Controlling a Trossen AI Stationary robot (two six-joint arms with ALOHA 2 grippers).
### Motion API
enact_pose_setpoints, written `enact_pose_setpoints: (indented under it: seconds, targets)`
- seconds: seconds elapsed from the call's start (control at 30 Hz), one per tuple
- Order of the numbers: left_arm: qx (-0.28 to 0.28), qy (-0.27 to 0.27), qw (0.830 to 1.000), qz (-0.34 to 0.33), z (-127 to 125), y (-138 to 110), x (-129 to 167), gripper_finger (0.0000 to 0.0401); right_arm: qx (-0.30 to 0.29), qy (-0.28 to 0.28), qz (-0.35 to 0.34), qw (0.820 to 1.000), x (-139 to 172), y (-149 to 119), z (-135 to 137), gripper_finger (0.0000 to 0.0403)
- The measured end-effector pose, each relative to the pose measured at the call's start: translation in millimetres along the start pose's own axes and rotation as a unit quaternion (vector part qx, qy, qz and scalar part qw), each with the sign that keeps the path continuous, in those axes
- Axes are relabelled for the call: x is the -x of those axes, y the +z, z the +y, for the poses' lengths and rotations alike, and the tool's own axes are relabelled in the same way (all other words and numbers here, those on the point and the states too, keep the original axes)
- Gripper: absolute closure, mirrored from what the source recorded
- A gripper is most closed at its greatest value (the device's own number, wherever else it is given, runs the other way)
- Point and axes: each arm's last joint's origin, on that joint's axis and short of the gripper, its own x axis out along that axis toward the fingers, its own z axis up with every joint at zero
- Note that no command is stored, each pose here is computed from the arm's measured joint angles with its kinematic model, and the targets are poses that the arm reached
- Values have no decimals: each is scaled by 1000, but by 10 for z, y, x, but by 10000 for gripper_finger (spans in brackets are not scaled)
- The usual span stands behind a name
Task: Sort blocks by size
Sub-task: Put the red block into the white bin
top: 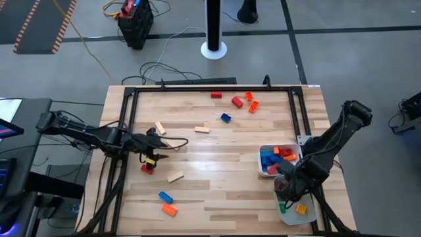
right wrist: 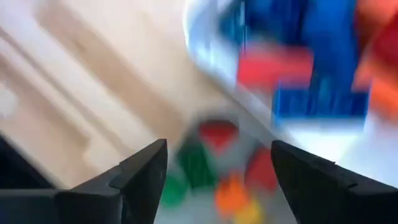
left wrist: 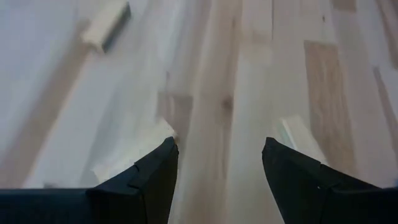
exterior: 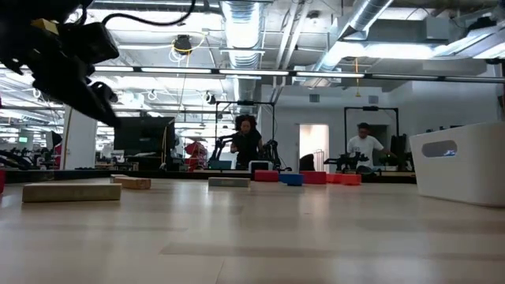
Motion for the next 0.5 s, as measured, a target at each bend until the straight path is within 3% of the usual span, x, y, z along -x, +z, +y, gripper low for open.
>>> enact_pose_setpoints:
  seconds: [0.13, 0.27, 0.37, 0.5]
  targets:
    - [10, -14, 999, 39, -126, 53, 6, 177, 39, 0, -154, 987, 28, 144, 7, 98]
    - [-4, -15, 993, 117, -280, 67, 2, 177, 75, -21, -316, 945, 7, 312, 56, 101]
    - [-21, -30, 980, 197, -410, 32, 6, 177, 112, -49, -360, 925, -63, 404, 129, 101]
    - [-71, -26, 957, 281, -575, -78, -40, 177, 156, -88, -364, 914, -194, 555, 229, 101]
